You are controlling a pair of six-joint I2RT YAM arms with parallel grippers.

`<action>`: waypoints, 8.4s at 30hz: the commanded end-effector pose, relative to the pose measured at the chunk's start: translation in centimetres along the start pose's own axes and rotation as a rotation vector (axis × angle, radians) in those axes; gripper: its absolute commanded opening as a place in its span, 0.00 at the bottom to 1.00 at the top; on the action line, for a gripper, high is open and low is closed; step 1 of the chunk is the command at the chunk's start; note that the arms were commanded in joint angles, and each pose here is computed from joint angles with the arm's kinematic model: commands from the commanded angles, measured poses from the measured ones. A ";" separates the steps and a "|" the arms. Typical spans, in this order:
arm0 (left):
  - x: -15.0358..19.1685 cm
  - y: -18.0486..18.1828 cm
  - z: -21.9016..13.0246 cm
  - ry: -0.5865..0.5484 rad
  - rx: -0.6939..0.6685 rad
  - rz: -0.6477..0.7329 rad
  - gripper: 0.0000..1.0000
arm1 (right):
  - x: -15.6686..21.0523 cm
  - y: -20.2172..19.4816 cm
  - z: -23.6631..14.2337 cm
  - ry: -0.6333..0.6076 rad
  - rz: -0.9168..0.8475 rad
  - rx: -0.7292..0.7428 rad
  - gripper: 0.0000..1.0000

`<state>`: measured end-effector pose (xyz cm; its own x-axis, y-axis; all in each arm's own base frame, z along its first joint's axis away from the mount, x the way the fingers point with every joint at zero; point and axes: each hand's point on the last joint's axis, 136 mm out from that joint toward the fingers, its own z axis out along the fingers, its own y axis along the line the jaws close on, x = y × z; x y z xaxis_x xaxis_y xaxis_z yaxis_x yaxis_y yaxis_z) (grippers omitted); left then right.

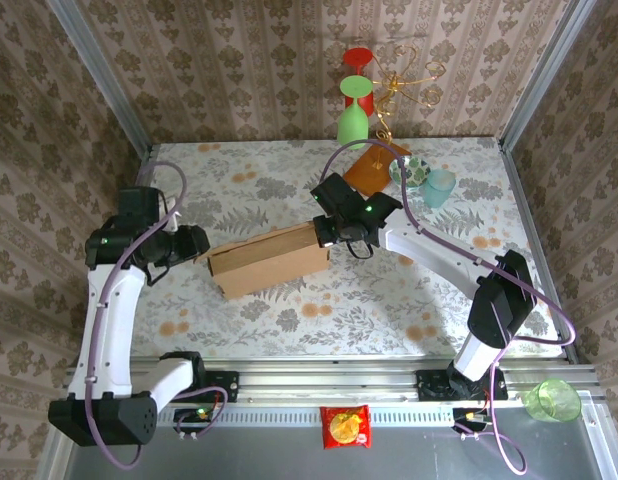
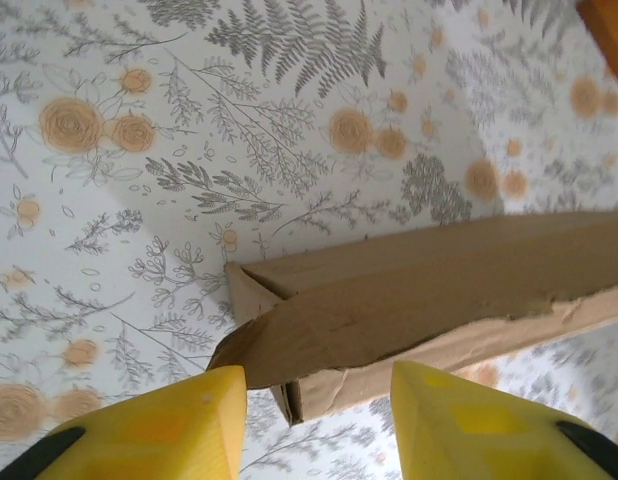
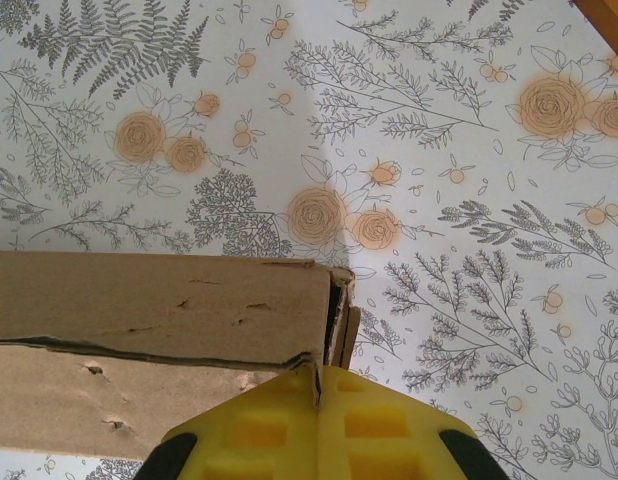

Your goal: Fold the paper box

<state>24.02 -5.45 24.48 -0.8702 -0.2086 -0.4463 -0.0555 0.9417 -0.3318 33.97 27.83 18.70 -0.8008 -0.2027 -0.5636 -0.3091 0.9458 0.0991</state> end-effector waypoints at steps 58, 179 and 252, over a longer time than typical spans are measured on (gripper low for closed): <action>2.5 0.8 4.2 0.236 -0.089 0.164 0.03 | 2.1 0.0 1.1 0.105 -0.014 0.003 0.00; 5.4 1.4 4.7 -0.062 0.003 -0.180 0.34 | 1.6 0.2 4.3 0.287 1.312 -0.455 0.43; 1.8 -3.2 2.7 -0.227 0.170 -0.248 1.00 | 8.5 -18.0 -12.9 -0.246 0.711 0.161 1.00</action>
<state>21.27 -11.62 21.26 -0.7780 -0.4805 -0.4048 -0.1473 0.7659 -0.6259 24.33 9.82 19.25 -0.7230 0.6129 -0.3186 0.3836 0.7398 0.5528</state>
